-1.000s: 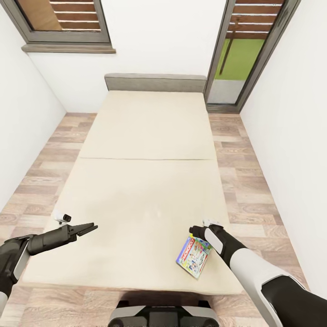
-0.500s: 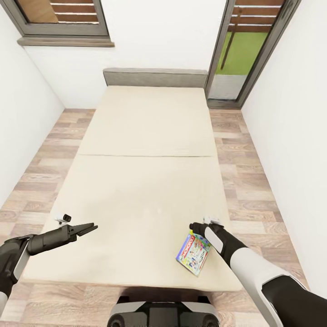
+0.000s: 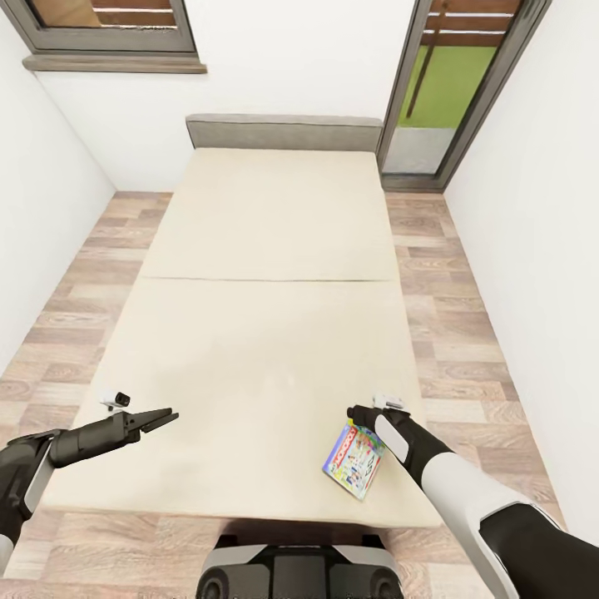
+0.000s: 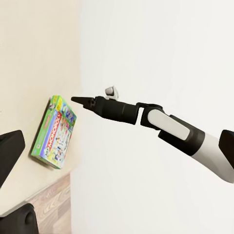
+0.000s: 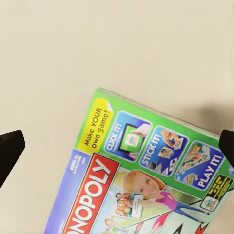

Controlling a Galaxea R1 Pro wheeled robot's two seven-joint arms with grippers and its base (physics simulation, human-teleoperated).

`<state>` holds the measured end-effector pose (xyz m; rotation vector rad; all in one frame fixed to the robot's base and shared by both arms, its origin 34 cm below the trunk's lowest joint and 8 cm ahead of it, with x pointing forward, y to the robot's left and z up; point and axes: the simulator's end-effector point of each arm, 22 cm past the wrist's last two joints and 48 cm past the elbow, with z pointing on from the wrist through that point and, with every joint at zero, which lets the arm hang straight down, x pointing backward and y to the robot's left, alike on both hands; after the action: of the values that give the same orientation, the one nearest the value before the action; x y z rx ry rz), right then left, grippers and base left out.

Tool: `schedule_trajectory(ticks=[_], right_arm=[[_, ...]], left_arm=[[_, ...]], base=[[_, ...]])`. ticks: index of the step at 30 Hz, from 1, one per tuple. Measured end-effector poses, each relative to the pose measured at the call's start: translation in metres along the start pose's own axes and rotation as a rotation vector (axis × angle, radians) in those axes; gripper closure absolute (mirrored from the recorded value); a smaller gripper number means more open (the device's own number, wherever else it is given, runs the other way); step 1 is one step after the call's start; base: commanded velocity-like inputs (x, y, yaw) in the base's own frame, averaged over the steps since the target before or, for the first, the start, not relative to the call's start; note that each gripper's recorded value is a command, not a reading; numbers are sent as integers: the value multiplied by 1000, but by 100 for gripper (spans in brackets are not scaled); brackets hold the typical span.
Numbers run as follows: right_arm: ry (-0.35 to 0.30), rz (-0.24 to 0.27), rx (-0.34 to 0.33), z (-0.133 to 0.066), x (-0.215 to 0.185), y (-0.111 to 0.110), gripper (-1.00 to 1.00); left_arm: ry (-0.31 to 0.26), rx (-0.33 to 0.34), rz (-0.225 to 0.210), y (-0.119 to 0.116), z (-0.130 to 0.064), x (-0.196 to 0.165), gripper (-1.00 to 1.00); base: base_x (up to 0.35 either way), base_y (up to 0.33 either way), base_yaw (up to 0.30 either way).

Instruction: Put all the toys in the child's room - the three board games (two on the bed and one on the table), the two jigsaw puzzles on the table, and the tennis ball on the table - inside the toy box on the table in the child's room.

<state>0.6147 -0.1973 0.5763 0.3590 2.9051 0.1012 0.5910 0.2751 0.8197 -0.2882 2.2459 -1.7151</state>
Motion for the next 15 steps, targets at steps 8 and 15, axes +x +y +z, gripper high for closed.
schedule_trajectory(ticks=[8,15], right_arm=[[8,1,4,5,6,-3,-100],[16,1,5,10,10,-4,-100]], left_arm=[[4,-5,-12,6,1,3,-100],[7,-8,-22,11,1,6,-100]], base=[[0,0,0],[0,0,0]])
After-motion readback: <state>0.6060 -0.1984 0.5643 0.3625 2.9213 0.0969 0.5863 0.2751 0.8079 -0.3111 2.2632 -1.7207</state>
